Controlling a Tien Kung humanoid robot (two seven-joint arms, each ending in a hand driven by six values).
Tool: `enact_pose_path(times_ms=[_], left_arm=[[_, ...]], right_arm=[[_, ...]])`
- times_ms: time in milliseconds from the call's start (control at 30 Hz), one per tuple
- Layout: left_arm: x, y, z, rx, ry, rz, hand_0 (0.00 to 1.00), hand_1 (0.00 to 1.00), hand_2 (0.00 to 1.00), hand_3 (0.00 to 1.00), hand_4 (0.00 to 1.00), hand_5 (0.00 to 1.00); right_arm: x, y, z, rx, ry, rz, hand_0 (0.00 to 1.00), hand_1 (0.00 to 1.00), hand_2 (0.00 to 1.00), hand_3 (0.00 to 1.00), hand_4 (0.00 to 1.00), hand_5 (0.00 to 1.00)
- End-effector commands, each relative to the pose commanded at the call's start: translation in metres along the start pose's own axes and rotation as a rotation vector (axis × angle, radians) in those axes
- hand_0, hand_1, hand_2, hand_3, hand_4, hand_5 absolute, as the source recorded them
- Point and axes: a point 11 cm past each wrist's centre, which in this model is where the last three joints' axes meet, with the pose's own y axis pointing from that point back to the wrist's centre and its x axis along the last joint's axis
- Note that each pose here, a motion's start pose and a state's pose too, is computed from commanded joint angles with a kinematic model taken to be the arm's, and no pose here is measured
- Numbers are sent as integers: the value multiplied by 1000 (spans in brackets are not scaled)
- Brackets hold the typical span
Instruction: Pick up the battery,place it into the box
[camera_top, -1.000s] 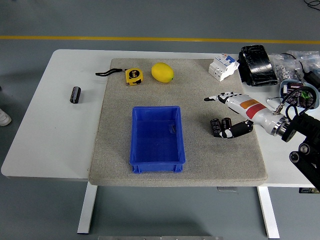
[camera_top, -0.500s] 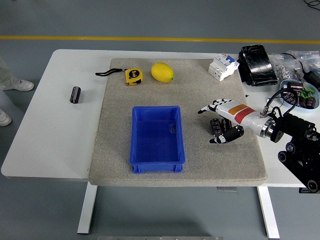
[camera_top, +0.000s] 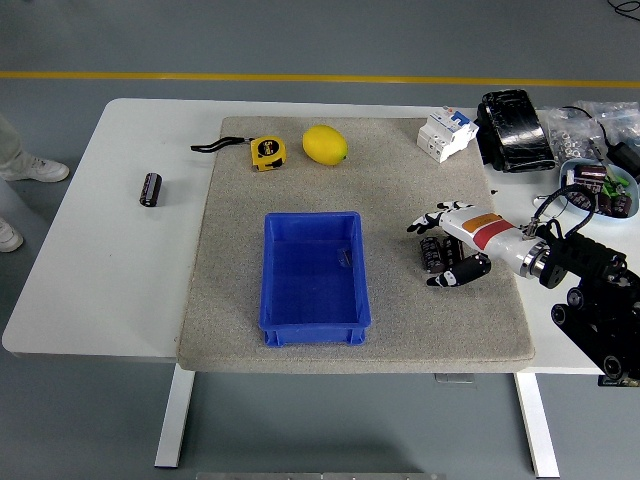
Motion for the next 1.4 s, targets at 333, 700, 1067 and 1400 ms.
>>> enact_pose_path(times_ms=[333,700,1067,1400], left_arm=[[0,0,2,-3,-6,-1,489,501,576,699,668,804],[-1,1,5,-6,-16,-4,490,503,576,699,668,804],[0,1,6,-8,-21,-6,489,503,576,699,667,805],[1,0,5,-6,-26,-5,491,503,577,699,666,806]], right_arm=[[0,1,2,3,0,30,910,656,595,613,970,148],[-4,4,6,-4,-12,47,872,633,552,538,870,99],[-1,3,4,6,-12,57,865,629,543,527,856,91],[20,-2,-10,47,-9,109,869,627,536,520,827,71]])
